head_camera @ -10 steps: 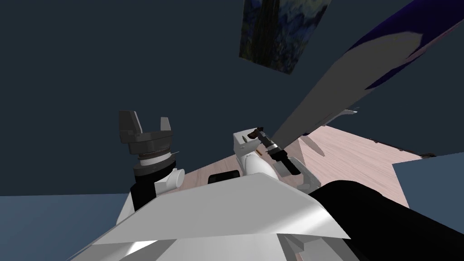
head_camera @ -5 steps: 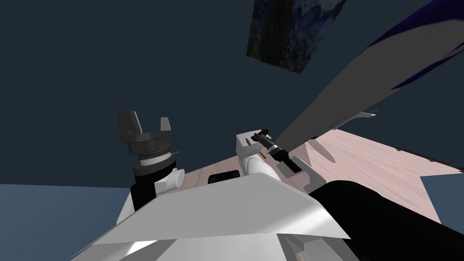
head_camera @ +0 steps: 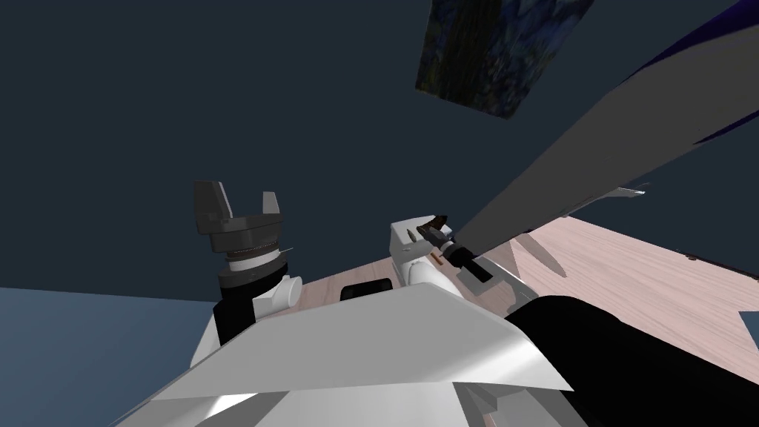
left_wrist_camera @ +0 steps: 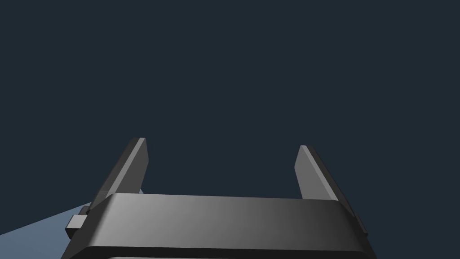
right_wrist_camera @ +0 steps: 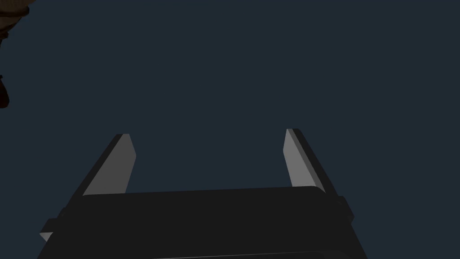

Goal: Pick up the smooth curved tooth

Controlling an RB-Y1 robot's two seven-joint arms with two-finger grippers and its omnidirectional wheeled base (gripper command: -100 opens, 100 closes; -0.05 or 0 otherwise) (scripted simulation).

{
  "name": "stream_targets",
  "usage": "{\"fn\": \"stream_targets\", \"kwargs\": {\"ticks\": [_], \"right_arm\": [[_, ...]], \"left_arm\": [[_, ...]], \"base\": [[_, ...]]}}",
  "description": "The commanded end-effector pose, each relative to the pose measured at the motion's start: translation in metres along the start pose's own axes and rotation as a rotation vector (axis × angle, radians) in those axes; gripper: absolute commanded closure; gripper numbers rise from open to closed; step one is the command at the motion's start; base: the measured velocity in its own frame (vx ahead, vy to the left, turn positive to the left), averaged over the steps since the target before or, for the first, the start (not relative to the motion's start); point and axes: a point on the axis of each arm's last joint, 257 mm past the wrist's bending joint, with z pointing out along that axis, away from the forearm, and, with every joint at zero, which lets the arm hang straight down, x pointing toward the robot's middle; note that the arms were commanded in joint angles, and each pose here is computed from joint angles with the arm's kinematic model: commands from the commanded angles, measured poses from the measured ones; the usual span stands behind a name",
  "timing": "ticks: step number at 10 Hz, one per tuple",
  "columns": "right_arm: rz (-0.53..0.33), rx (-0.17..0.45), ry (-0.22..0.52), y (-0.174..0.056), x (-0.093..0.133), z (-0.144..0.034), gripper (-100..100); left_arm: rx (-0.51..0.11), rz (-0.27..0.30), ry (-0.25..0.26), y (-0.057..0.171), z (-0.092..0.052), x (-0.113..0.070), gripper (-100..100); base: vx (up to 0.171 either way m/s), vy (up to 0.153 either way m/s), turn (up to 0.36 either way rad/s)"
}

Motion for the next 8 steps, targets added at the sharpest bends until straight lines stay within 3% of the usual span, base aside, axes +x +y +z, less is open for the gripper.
{"fn": "stream_targets", "kwargs": {"ticks": [1,2,8], "right_arm": [[-0.054,0.054,0.081,-0.024,0.022,-0.005,-100],[-0.061,0.051,0.084,-0.023,0.022,-0.004,-100],[-0.243,0.196,0.371,-0.090,0.096,-0.041,-100]], "left_arm": [[0.000,0.000,0.000,0.000,0.000,0.000,0],[0.000,0.000,0.000,0.000,0.000,0.000,0],[0.000,0.000,0.000,0.000,0.000,0.000,0]], "base": [[0.102,0.054,0.100],[0.074,0.033,0.018],[0.086,0.053,0.050]]}}
